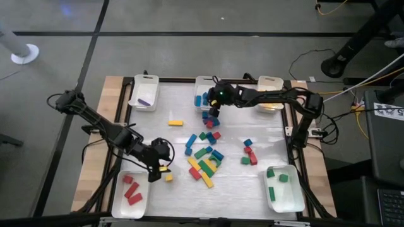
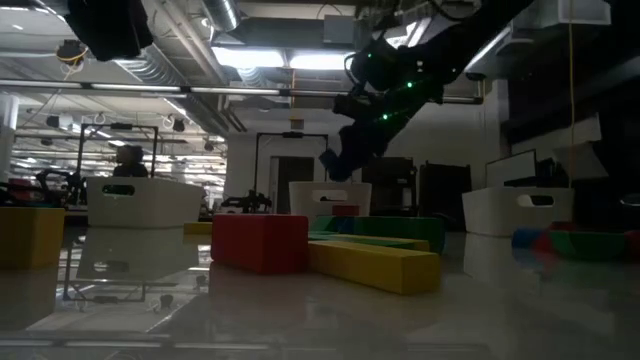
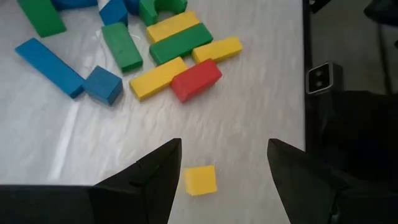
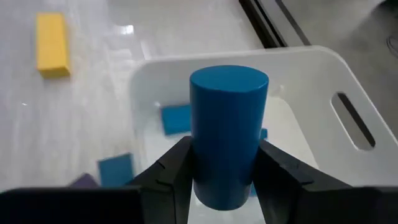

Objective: Sort blocks
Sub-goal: Put the blue block into the top center white bin, then put the yellow block into the top right white bin

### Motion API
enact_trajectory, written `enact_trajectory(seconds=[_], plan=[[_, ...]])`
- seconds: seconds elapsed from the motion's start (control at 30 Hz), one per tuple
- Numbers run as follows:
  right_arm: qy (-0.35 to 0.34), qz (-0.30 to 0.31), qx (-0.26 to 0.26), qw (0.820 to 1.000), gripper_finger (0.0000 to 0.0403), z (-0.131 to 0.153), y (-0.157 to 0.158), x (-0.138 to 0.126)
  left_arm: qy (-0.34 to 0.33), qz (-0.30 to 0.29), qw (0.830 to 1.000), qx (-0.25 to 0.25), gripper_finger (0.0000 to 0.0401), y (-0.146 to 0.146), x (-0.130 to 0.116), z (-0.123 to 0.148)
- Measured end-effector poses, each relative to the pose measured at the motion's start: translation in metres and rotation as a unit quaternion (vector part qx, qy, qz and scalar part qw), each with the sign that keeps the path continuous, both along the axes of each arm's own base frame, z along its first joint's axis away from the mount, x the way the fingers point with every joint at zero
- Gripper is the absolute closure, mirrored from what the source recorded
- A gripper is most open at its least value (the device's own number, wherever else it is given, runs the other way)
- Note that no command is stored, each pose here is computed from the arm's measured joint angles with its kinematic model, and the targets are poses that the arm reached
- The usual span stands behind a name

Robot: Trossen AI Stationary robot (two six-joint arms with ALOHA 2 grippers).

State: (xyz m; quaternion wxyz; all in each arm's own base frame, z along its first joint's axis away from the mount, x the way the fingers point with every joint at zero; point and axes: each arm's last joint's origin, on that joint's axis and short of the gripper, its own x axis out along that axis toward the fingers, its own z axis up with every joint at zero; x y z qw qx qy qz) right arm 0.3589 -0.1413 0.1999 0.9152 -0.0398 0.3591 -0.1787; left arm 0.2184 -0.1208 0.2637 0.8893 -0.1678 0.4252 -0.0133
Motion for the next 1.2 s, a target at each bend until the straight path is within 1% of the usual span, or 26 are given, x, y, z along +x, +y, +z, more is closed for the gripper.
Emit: enact_trajectory(seconds=[0.2,0.3,0.47,0.6,0.67,0.77,0.87,1.0,1.2], plan=[[0.003,-0.008,0.001,1.0,0.0264,-0.005,-0.006,0.0,0.029,0.012,0.999,0.026,0.0174,-0.005,0.011,-0.018],[0.001,-0.008,0.001,1.0,0.0257,-0.004,-0.006,0.0,0.049,-0.007,0.998,0.033,0.0174,-0.01,0.014,-0.028],[0.001,-0.008,0.001,1.0,0.0214,-0.004,-0.005,0.0,0.087,-0.04,0.995,0.029,0.0174,-0.022,0.017,-0.045],[0.001,-0.008,0.001,1.0,0.0177,-0.004,-0.005,0.0,0.113,-0.051,0.991,0.042,0.0174,-0.031,0.019,-0.059],[0.001,-0.008,0.001,1.0,0.0164,-0.004,-0.005,0.0,0.124,-0.053,0.99,0.048,0.0174,-0.034,0.02,-0.066],[0.001,-0.008,0.001,1.0,0.0152,-0.004,-0.005,0.0,0.14,-0.04,0.988,0.048,0.0174,-0.036,0.022,-0.074],[0.001,-0.007,0.002,1.0,0.0147,-0.004,-0.005,0.0,0.154,-0.026,0.987,0.046,0.0174,-0.037,0.024,-0.081],[0.001,-0.007,0.002,1.0,0.0146,-0.004,-0.005,0.0,0.168,-0.021,0.984,0.052,0.0174,-0.038,0.025,-0.09],[0.001,-0.007,0.002,1.0,0.0146,-0.004,-0.005,0.0,0.173,-0.008,0.984,0.047,0.0174,-0.039,0.026,-0.093]])
